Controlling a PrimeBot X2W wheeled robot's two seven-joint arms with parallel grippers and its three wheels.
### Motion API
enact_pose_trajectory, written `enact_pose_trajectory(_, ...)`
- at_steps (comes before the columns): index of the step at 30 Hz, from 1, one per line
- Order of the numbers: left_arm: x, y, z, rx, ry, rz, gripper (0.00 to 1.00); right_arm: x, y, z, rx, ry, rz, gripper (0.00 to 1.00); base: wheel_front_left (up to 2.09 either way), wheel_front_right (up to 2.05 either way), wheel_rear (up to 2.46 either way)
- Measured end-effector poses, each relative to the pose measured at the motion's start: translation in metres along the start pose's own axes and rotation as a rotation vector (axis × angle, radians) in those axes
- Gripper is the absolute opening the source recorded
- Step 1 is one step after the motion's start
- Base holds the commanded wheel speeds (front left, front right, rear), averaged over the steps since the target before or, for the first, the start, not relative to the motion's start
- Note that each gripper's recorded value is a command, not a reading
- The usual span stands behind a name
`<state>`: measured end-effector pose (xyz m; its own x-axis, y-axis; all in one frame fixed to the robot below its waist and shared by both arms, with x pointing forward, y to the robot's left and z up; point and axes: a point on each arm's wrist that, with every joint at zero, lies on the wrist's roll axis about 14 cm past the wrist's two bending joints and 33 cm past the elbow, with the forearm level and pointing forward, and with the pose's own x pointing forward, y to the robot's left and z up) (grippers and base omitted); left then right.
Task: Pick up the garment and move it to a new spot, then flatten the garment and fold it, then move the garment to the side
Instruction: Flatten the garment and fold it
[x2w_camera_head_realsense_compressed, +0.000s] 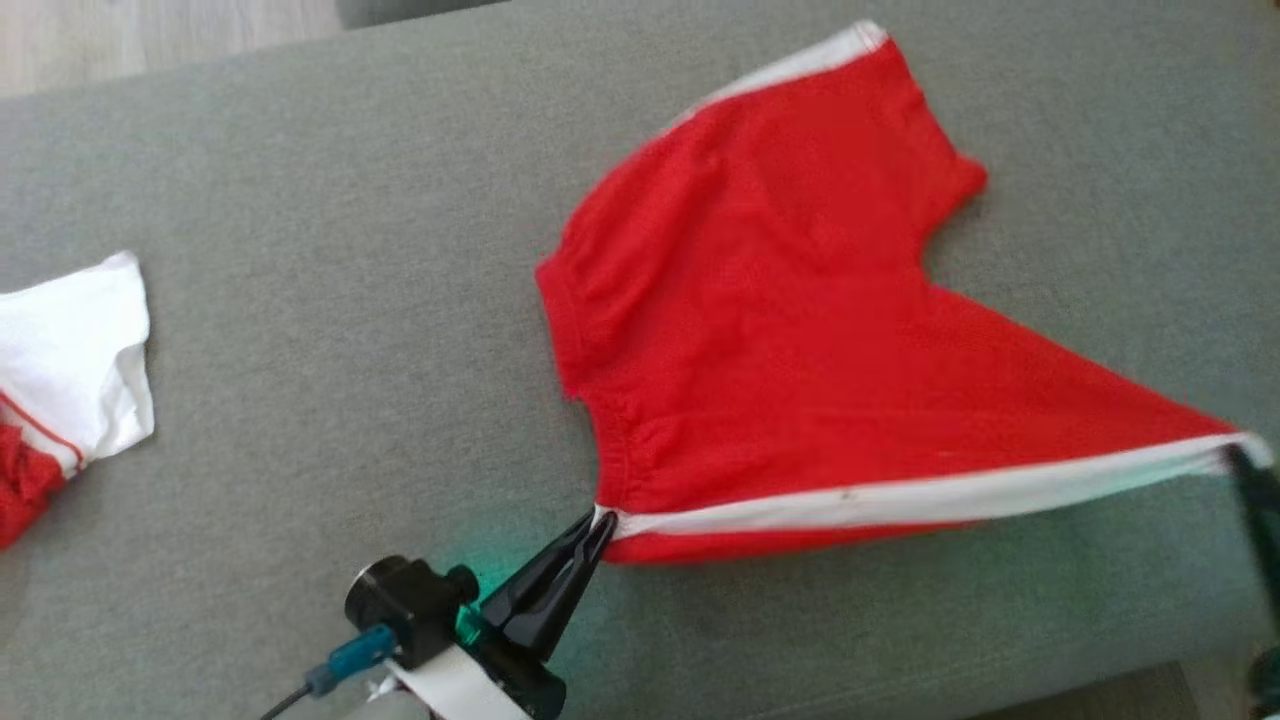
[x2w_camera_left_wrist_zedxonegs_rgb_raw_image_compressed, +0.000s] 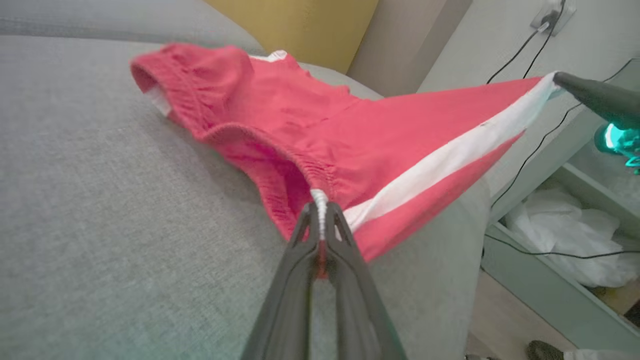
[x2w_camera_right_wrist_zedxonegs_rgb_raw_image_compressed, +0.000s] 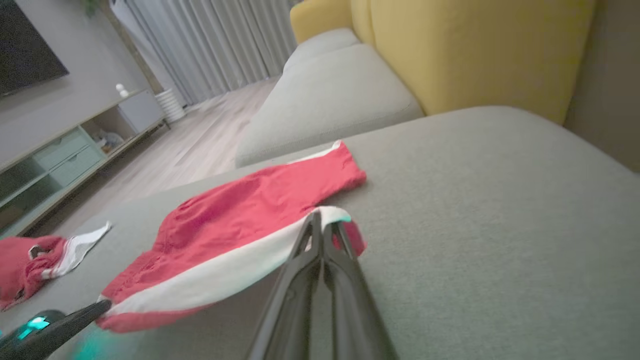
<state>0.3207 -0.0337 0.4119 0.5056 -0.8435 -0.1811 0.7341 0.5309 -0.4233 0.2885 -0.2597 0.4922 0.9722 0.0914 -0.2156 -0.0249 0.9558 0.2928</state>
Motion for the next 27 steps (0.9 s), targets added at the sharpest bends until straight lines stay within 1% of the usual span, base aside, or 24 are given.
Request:
enact_pose_trajectory(3, -0.002, -0.004, 0.017, -0.015, -0.056, -0.002, 0.0, 0.004, -0.007, 0.018, -0.028, -0.045, -0.015, 0.0, 0.0, 0.0, 0.0)
enact_pose_trajectory(6, 0.002, -0.003, 0.035, -0.047, -0.112, 0.002, 0.0, 0.023, -0.007, 0.026, -0.048, -0.05, 0.006, 0.0, 0.0, 0.0, 0.0)
enact_pose_trajectory(8, 0.01, 0.003, 0.05, -0.045, -0.147, 0.007, 0.0, 0.041, -0.009, 0.03, -0.06, -0.049, 0.012, 0.0, 0.0, 0.0, 0.0)
enact_pose_trajectory(11, 0.028, 0.015, 0.082, -0.042, -0.219, 0.014, 0.0, 0.074, -0.016, 0.036, -0.123, -0.041, 0.009, 0.0, 0.0, 0.0, 0.0)
enact_pose_trajectory(14, 0.044, 0.03, 0.108, -0.063, -0.283, 0.036, 0.0, 0.111, -0.012, 0.039, -0.162, -0.026, 0.034, 0.0, 0.0, 0.0, 0.0)
enact_pose_trajectory(19, 0.053, 0.069, 0.103, -0.072, -0.255, 0.128, 0.0, 0.166, 0.003, 0.038, -0.185, -0.004, 0.093, 0.0, 0.0, 0.0, 0.0)
enact_pose_trajectory(23, 0.065, 0.085, 0.104, -0.076, -0.247, 0.156, 0.0, 0.2, 0.01, 0.025, -0.198, 0.059, 0.125, 0.0, 0.0, 0.0, 0.0)
enact_pose_trajectory(27, 0.079, 0.1, 0.11, -0.072, -0.24, 0.169, 0.0, 0.228, 0.007, 0.013, -0.228, 0.121, 0.132, 0.0, 0.0, 0.0, 0.0)
